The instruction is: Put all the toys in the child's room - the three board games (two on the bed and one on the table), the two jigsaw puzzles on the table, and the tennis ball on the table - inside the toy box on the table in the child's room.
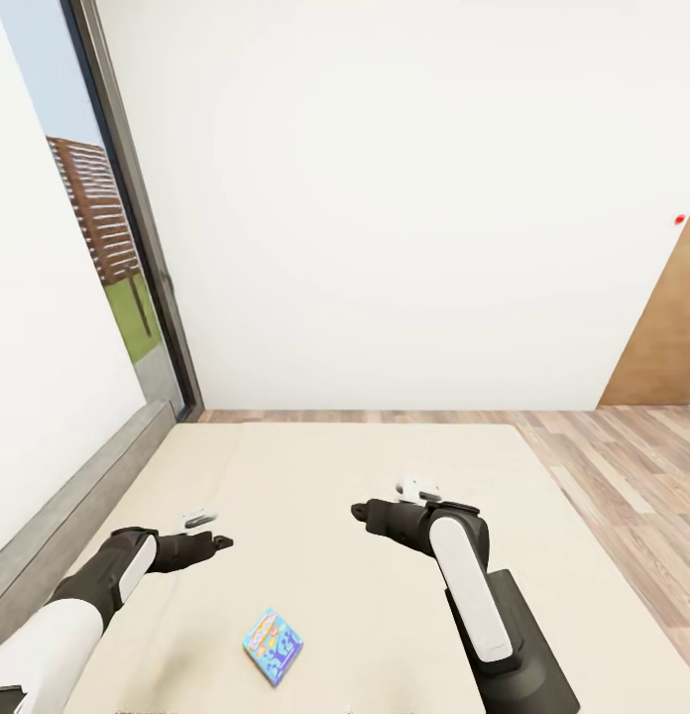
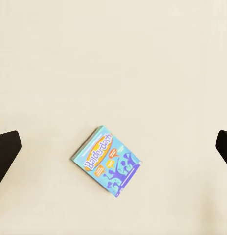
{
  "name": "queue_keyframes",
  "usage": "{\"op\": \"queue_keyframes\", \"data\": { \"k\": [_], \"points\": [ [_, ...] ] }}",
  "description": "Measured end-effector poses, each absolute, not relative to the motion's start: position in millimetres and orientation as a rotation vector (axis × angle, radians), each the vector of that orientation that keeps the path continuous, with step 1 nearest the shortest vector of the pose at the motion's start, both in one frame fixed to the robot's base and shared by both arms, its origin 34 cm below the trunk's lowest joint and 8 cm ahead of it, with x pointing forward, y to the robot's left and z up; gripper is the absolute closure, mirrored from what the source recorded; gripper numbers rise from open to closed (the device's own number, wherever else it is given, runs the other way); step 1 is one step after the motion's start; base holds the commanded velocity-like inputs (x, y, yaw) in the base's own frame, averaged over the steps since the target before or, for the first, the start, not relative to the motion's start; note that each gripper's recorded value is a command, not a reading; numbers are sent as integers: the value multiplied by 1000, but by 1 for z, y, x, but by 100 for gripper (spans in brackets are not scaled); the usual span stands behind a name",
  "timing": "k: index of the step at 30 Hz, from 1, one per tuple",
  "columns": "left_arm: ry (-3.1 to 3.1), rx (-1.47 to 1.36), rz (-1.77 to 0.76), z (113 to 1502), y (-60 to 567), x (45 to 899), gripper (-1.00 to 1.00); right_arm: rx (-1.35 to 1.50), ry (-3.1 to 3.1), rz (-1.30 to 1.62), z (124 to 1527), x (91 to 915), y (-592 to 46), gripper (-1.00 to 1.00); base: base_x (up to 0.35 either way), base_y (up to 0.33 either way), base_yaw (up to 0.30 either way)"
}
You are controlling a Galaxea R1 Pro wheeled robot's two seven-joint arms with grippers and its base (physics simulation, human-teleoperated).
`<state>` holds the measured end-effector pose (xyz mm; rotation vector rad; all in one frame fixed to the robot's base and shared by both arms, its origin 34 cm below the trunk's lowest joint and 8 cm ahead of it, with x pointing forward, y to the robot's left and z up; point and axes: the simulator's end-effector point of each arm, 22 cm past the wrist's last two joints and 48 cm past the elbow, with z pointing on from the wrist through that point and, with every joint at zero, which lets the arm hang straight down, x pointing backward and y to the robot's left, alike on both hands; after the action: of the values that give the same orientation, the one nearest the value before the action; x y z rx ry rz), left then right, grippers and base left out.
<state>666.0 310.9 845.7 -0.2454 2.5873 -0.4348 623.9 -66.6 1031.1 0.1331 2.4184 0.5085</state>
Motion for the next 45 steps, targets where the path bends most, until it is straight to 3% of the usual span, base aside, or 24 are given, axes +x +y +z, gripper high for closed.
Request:
{"op": "queue_keyframes", "data": {
  "k": [9, 17, 27, 45],
  "points": [
    [2601, -250, -430, 837, 311, 664, -100, 116, 2418, 569, 1029, 624, -57, -100, 0, 0, 0],
    [2577, -242, -417, 834, 313, 669, -100, 41, 2274, 973, 1062, 624, -21, -100, 0, 0, 0],
    [2552, -233, -428, 836, 309, 679, -100, -24, 1932, 1414, 1131, 623, -51, -100, 0, 0, 0],
    [2469, -174, -453, 853, 276, 711, -100, -19, 1885, 1478, 1130, 625, -61, -100, 0, 0, 0]
  ]
}}
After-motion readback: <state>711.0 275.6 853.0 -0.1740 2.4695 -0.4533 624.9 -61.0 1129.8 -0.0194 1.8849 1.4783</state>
